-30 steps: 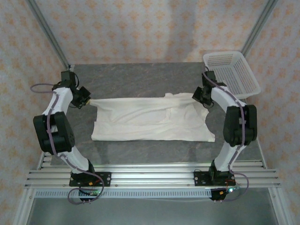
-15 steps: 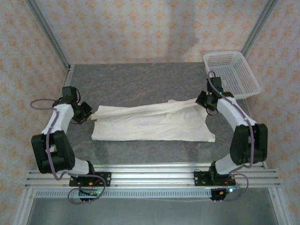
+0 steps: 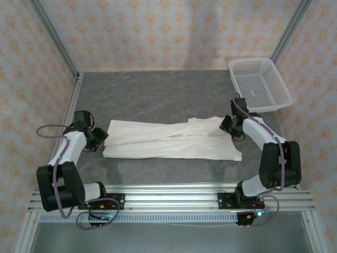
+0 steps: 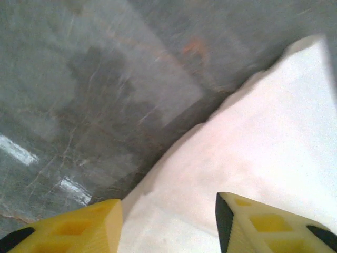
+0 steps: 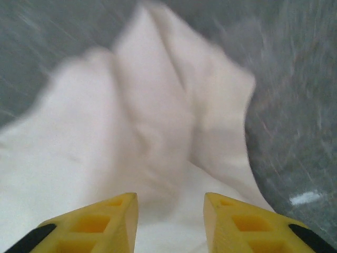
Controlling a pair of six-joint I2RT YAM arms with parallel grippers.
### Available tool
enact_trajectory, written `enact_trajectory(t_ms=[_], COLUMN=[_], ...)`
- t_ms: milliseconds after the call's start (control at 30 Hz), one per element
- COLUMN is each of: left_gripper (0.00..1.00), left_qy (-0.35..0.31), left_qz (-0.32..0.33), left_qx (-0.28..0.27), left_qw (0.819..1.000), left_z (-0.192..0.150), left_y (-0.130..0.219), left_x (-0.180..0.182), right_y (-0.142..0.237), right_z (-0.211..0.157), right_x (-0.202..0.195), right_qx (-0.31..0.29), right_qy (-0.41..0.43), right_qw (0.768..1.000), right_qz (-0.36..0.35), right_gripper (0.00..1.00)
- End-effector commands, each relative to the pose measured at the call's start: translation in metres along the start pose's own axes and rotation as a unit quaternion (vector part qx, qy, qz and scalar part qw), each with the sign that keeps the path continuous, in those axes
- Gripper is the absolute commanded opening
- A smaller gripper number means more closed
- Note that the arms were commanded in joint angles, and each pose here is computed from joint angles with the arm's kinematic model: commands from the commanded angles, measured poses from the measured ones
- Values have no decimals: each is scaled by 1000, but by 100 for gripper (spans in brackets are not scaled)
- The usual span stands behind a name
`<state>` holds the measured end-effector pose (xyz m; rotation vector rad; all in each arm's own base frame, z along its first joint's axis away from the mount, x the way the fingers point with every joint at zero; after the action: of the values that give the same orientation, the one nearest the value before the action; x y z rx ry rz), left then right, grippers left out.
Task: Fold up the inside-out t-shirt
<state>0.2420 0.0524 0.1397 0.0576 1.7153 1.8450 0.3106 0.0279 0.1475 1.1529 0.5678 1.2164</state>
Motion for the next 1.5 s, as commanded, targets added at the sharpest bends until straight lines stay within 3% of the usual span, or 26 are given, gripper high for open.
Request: enact_trajectory(t_ms=[0,133,300,567,667,767,833,1067,1333,1433,1467], left_gripper=[57,70,84,88,87,87,87,87,87,87,87], left_qy=[-34,-111,-165,-181,-180,-177,-176,-168,-158,-160,-162], left_qz=[-73,-127,-157,-130,-122,-112,-107,-107,-115,-119,-121], left_qx=[-62,-56,-36,-23,-19,-18,-20,-17,-12,-8,-2], left_qw=[995,984,973,974,976,978,978,980,981,980,979], left_z=[11,-10,-37,-52,-52,-51,-51,-55,-59,-61,-62], left_y=[34,50,54,42,36,34,35,38,37,36,36], left_x=[-32,-62,-72,-55,-54,-53,-52,-45,-41,-43,-45], right_y=[21,-6,-53,-84,-89,-85,-72,-14,17,27,27], right_z=[25,53,77,63,58,58,61,51,-46,-34,-25], right_x=[23,37,47,69,65,65,66,57,5,11,17], right_qx=[-49,-33,10,72,76,76,65,6,-43,-63,-52], right_qy=[53,98,126,116,100,95,95,103,33,64,81], right_qw=[997,994,990,991,992,993,993,995,997,995,994], right_qz=[7,-29,-56,6,0,2,3,12,55,53,49], right_gripper=[45,51,53,50,40,12,0,0,0,38,44])
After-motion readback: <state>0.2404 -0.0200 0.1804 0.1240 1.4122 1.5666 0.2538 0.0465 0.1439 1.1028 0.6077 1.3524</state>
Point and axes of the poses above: each hand's point on the last joint's axis, 136 mm out from that joint toward the fingers, its own y axis back along the fingers, its own x axis along the line the jaws close on, z = x × y, the point moved 7 cm from there along y, back along the fingers, and after that the axes turned 8 degrees about y, right-handed, at the moved point
